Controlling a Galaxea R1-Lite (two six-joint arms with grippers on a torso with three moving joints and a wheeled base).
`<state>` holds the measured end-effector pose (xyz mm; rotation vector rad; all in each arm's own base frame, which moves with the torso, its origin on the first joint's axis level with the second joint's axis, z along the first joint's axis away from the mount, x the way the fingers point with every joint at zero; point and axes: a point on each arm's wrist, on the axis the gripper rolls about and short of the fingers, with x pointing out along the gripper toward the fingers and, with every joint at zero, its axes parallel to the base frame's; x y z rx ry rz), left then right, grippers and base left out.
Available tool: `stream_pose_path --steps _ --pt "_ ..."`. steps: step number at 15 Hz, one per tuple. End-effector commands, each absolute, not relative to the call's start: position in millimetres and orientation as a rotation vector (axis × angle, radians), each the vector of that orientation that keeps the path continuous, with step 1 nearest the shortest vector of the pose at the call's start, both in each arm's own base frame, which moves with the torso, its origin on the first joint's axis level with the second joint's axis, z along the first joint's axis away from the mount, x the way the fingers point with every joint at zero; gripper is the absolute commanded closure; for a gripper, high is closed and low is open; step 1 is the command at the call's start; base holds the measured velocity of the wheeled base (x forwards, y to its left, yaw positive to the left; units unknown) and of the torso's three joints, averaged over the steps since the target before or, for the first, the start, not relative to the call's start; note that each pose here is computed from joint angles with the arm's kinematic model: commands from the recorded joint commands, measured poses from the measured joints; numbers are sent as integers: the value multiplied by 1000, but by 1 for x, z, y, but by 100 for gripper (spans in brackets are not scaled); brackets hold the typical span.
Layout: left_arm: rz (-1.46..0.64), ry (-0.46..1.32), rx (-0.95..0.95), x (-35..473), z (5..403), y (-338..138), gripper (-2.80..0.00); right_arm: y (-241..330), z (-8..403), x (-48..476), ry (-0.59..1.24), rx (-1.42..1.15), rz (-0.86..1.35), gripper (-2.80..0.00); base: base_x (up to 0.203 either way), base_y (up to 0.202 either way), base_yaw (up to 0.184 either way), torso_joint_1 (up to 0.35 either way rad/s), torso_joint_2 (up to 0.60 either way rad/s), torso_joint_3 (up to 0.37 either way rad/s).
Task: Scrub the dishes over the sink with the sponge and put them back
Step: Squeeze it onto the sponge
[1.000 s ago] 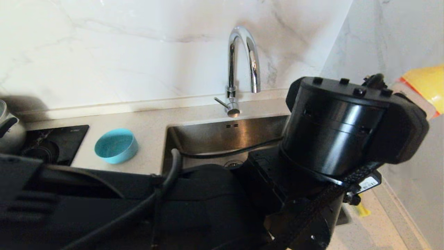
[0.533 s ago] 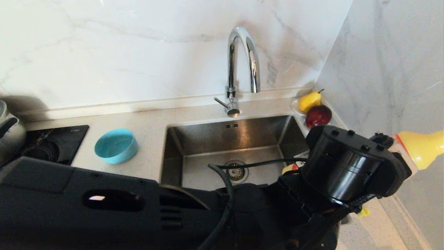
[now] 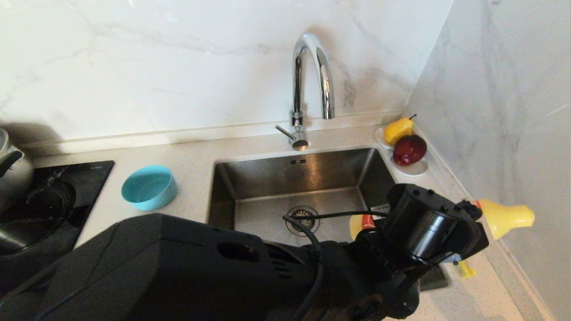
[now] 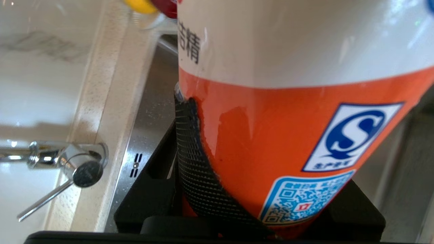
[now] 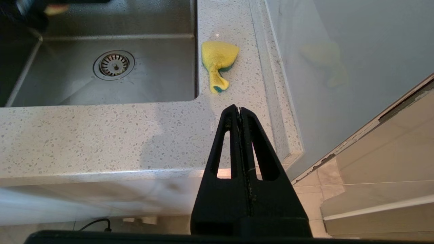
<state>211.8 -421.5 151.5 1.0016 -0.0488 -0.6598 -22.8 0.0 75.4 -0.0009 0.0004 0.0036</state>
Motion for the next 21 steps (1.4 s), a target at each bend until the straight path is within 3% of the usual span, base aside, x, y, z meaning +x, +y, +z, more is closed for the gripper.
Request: stream_pose_path --steps 1,21 --pt "-634 -21 1068 217 132 -426 0 0 75 -23 0 -2 5 0 0 0 0 0 0 0" --pt "-395 24 1338 263 66 -461 0 0 75 -23 -1 -2 5 0 0 0 0 0 0 0"
